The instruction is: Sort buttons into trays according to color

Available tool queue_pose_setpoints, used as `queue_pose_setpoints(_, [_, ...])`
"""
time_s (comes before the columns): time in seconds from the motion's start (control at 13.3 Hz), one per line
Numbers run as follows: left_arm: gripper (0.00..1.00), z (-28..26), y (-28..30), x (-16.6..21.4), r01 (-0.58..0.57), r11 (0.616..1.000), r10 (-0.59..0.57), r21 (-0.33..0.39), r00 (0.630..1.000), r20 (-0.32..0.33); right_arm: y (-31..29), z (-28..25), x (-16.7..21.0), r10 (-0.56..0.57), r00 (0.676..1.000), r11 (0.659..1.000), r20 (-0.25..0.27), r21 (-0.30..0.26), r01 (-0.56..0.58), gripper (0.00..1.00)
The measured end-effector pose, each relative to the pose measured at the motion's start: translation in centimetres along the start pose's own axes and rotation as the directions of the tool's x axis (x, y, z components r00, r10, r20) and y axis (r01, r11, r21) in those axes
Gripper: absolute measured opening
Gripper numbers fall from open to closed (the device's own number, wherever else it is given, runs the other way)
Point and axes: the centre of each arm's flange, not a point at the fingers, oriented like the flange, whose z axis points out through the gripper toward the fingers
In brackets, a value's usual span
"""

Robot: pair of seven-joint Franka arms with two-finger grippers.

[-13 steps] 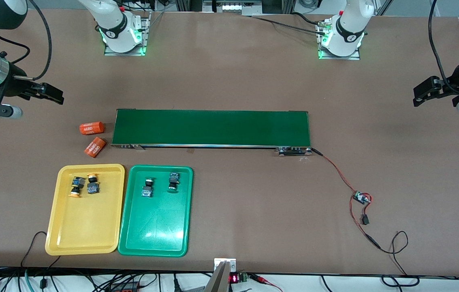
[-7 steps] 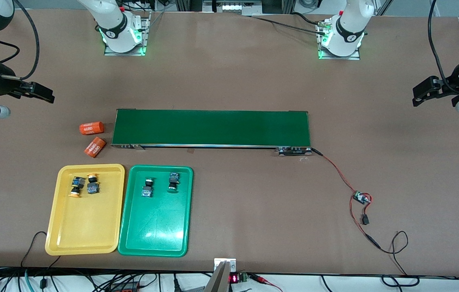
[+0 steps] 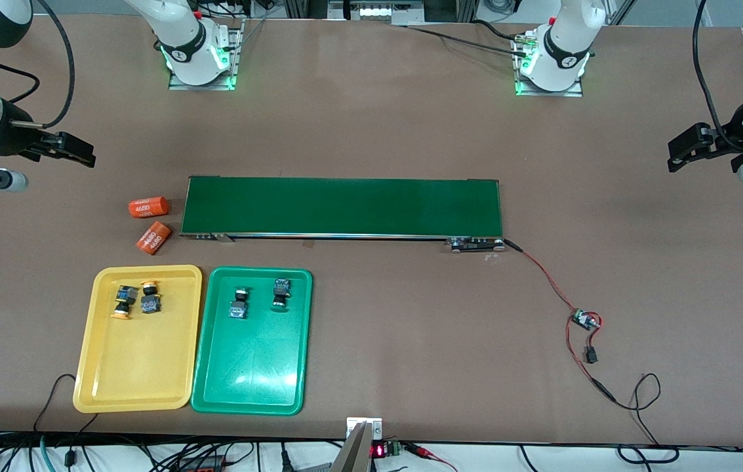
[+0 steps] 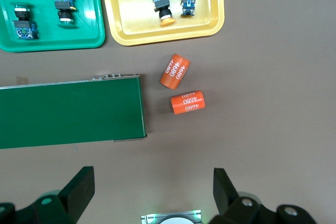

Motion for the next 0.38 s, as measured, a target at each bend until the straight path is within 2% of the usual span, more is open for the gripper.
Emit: queue_pose_setpoints(0.38, [1.00, 0.00, 0.00, 0.00, 0.000, 1.000, 0.000, 0.000, 1.000, 0.000, 0.07, 0.07, -0.01, 0.001, 1.000, 1.000, 0.004, 0.000, -0.001, 1.00])
